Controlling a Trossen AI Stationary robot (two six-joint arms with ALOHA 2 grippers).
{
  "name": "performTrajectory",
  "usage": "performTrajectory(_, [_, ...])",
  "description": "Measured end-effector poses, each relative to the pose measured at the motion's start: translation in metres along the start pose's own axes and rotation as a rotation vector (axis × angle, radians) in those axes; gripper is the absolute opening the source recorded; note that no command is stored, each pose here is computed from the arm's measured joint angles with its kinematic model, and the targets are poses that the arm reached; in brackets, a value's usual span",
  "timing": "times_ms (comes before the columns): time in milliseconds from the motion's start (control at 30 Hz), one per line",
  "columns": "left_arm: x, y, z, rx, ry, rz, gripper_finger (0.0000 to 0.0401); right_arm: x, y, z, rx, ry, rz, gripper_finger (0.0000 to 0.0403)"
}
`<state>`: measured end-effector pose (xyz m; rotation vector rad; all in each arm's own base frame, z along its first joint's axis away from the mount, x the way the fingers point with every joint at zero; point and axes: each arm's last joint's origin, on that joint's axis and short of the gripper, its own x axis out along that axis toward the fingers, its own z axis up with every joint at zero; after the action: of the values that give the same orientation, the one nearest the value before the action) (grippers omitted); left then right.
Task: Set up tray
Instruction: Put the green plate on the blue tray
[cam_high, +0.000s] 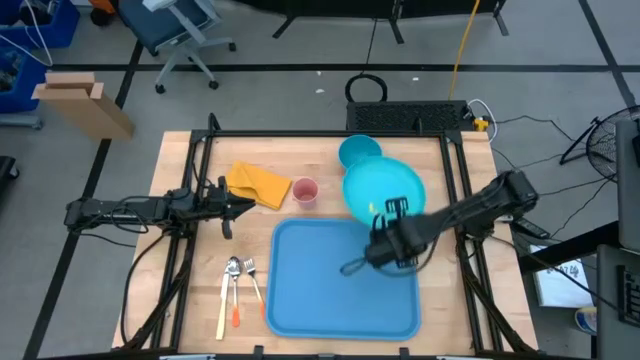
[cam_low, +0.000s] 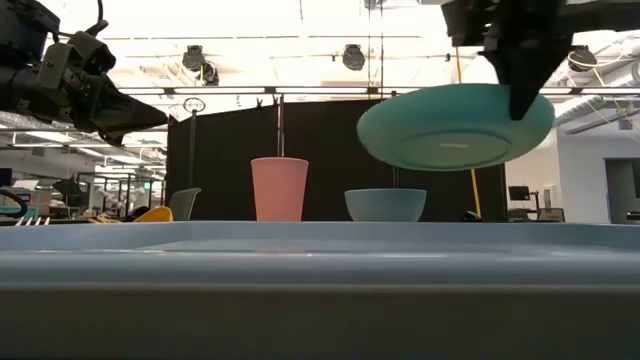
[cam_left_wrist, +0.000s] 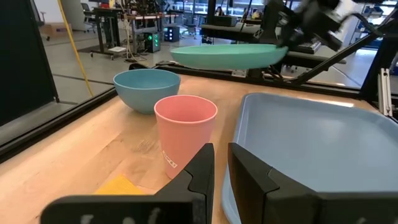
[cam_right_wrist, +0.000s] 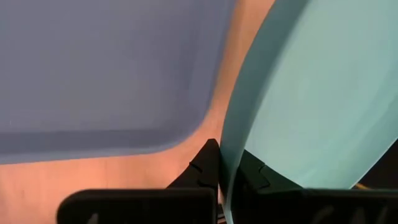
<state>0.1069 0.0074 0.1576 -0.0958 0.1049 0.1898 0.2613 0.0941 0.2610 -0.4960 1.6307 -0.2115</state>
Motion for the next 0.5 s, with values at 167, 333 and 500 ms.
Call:
performTrajectory(167, [0.0, 0.0, 0.0, 0.02, -0.001, 0.0, 0.0049, -0.004, 0.042, 0.005, -0.035, -0.049, -0.013, 0.0])
performTrajectory(333, [0.0, 0.0, 0.0, 0.034, -0.002, 0.0, 0.0049, -0.005, 0.088, 0.009, -0.171, -0.142, -0.006, 0.0])
performTrajectory(500, [0.0, 0.0, 0.001, 0.041, -0.01, 0.001, 0.0049, -0.002, 0.113, 0.014, -0.207, -0.175, 0.053, 0.0])
